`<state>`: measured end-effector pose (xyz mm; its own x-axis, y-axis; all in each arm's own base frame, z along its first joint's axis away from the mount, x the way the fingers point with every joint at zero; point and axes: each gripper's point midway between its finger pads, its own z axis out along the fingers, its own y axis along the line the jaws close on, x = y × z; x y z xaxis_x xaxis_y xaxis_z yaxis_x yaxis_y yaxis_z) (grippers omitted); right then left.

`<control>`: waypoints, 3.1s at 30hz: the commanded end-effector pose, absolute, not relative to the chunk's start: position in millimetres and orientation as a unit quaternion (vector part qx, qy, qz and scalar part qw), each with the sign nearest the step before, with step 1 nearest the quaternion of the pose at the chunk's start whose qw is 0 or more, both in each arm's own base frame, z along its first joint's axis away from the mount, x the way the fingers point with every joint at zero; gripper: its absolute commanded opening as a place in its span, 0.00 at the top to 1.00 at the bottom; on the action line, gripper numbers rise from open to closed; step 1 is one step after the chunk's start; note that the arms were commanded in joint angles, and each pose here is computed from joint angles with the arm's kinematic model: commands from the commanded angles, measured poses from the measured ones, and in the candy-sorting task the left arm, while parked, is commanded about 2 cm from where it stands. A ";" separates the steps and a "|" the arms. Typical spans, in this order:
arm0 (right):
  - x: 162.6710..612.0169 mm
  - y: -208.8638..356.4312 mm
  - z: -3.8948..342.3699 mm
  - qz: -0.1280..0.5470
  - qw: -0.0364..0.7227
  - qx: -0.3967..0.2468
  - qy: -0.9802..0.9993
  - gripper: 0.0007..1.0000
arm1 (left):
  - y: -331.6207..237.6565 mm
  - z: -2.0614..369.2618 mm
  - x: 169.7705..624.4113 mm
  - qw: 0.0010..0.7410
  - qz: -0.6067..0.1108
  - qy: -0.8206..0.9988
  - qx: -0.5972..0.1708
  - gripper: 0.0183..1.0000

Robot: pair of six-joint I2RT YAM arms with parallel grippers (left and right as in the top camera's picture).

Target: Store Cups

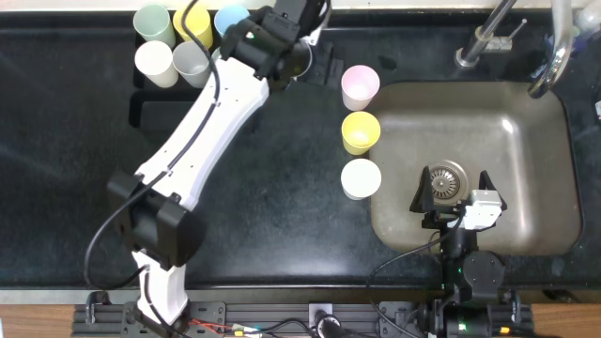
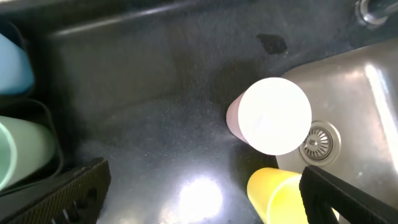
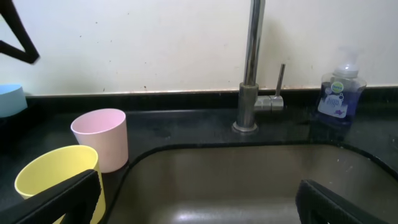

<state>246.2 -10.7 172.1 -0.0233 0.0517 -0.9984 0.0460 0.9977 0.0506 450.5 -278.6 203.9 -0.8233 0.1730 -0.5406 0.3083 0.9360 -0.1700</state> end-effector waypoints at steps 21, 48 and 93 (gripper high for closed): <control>246.3 -10.4 171.3 0.002 0.700 0.032 0.713 0.00 | -315.1 140.3 479.1 0.271 -0.114 0.954 0.062 0.02; 246.3 -10.4 171.3 0.002 0.700 0.032 0.713 0.00 | -319.6 106.1 478.8 0.236 -0.123 0.962 0.065 0.56; 246.3 -10.4 171.3 0.002 0.700 0.032 0.713 0.00 | 34.7 266.8 304.4 0.303 -0.059 0.853 -0.420 0.98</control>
